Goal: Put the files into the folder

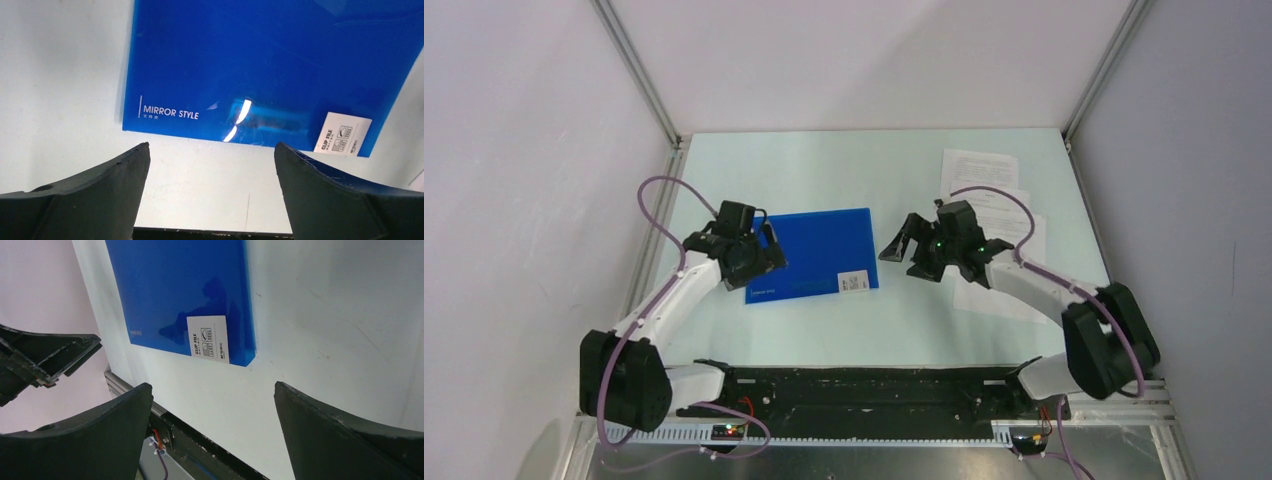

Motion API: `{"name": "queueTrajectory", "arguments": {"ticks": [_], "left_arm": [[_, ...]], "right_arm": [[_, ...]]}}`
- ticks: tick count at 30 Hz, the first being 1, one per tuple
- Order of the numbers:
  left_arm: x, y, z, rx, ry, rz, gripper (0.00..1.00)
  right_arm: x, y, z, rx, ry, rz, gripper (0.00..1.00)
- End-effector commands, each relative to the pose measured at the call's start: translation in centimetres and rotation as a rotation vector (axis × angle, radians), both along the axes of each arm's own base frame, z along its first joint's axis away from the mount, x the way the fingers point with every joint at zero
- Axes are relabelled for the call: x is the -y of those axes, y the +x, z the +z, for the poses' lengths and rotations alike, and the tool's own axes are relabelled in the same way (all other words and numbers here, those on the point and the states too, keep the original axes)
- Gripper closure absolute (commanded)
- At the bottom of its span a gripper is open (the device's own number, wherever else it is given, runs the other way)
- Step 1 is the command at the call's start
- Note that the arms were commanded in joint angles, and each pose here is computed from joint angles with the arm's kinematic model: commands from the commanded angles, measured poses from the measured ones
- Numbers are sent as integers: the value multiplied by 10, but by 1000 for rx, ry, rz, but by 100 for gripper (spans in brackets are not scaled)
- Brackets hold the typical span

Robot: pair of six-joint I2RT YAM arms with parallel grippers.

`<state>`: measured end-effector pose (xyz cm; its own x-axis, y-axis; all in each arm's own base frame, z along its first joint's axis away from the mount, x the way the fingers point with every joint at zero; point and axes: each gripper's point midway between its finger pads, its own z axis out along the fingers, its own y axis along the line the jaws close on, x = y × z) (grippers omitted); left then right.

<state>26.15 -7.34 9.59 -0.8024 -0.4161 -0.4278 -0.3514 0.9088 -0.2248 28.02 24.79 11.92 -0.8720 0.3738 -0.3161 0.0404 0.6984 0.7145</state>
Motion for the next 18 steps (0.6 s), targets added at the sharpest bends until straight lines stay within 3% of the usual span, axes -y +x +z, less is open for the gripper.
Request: {"name": "queueTrajectory", "arguments": {"ticks": [1, 10, 18], "left_arm": [[17, -3, 20, 57, -83, -82, 2], [3, -3, 48, 192, -59, -20, 2], [-26, -7, 7, 64, -67, 177, 2]], "right_arm": [[-30, 9, 2, 3, 130, 65, 5], [-65, 6, -26, -60, 204, 174, 12], [-83, 5, -37, -63, 241, 227, 15]]}}
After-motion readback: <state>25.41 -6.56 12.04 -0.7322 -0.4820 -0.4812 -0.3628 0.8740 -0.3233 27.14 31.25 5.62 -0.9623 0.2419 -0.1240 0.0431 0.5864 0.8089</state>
